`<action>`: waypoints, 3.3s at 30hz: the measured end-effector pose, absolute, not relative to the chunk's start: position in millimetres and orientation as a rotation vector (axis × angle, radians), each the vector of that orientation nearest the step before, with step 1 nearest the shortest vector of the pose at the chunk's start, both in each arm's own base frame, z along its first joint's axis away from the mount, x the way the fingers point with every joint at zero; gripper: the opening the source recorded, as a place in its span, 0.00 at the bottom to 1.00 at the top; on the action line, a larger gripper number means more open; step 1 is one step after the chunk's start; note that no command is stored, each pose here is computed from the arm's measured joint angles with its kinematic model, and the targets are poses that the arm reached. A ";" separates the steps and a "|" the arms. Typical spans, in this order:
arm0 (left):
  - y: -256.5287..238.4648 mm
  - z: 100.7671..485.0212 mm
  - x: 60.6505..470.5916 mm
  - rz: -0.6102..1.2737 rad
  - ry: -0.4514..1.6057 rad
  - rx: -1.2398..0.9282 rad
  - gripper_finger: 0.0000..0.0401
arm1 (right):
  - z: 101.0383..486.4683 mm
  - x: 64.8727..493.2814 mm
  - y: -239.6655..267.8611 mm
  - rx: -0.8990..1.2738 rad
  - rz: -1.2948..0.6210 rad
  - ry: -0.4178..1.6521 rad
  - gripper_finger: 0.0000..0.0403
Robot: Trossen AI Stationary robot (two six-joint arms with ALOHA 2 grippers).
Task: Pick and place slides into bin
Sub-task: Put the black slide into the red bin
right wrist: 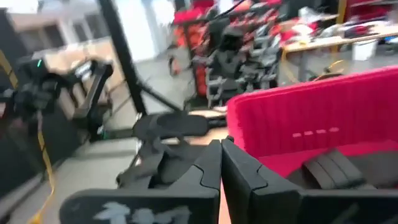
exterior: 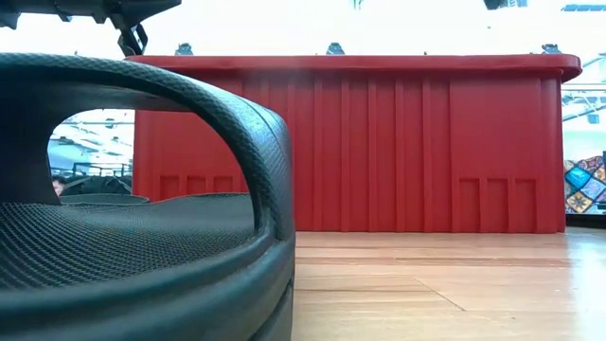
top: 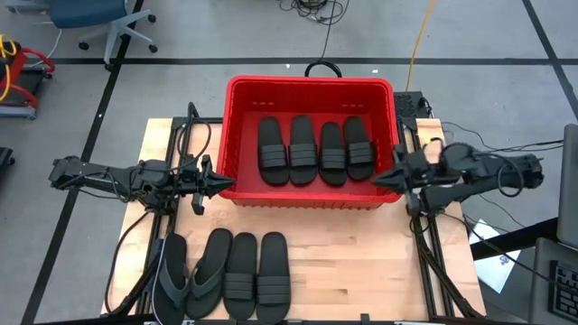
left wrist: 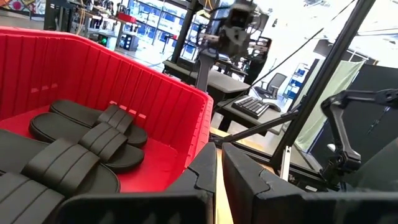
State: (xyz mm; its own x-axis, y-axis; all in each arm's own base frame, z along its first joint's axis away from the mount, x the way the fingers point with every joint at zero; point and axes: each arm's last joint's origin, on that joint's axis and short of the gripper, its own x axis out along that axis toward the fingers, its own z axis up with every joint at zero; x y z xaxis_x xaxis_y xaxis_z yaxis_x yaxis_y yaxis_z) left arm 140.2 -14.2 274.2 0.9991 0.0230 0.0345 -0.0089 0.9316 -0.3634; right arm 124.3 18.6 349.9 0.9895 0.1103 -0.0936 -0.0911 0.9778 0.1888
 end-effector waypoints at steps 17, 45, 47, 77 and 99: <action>-14.1 286.1 140.4 -0.012 -0.162 -0.478 0.05 | 387.5 194.9 41.7 0.290 0.488 0.305 0.00; -22.8 288.4 145.0 -0.323 -0.056 -1.004 0.05 | 345.0 299.1 83.1 0.329 0.578 0.197 0.06; -24.6 288.4 144.5 -0.381 -0.028 -0.979 0.05 | 333.7 313.2 88.6 0.364 0.558 0.195 0.11; -120.5 229.2 264.5 -0.431 0.721 -0.542 0.06 | 356.9 252.1 66.7 0.296 0.393 0.360 0.01; -133.4 199.0 277.4 -0.527 0.803 -0.543 0.67 | 350.7 247.6 65.4 0.393 0.334 0.456 0.33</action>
